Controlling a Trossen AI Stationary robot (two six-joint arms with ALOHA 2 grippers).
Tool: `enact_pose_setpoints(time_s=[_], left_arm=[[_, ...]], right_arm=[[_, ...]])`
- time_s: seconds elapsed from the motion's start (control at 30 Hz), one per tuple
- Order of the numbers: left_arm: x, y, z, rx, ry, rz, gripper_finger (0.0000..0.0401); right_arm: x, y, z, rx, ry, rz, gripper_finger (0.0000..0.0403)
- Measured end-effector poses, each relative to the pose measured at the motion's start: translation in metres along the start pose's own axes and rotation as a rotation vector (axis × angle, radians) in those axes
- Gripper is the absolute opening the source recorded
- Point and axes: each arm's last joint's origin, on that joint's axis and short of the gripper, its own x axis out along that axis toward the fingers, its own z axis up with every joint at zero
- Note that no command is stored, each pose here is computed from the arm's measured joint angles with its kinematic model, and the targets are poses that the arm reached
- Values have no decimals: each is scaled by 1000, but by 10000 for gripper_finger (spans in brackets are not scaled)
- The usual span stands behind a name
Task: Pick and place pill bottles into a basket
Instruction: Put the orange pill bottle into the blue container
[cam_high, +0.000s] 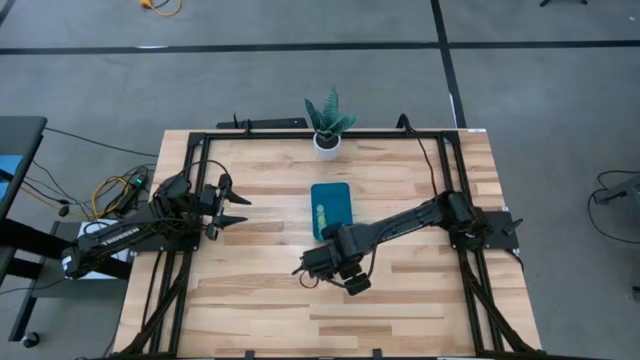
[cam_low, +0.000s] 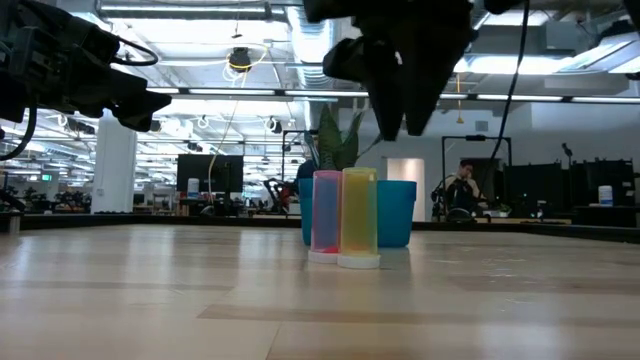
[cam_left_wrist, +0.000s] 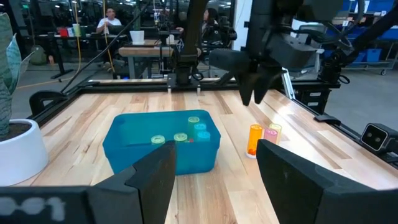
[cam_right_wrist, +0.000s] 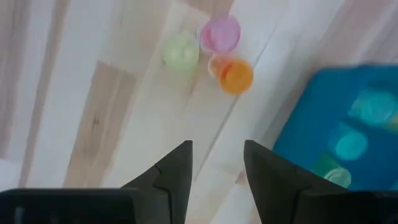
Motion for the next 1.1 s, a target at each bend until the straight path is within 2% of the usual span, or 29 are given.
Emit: enact_pose_setpoints(time_s=[0.2,0.3,0.37,0.57,1.1], left_arm=[[0,0,0,0,0,1,213],[0,0,0,-1,1,2,213],[0,0,0,2,-2,6,213],[0,1,0,1,-1,18,213],[0,1,0,0,0,19,213]], right_arm=[[16,-6,11,36,-27,-3,145],[24,-8,10,41,4,1,148],[27,-11,15,48,-31,-5,148],[41,-13,17,60,6,2,148],[41,-10,23,18,-49,-7,144]])
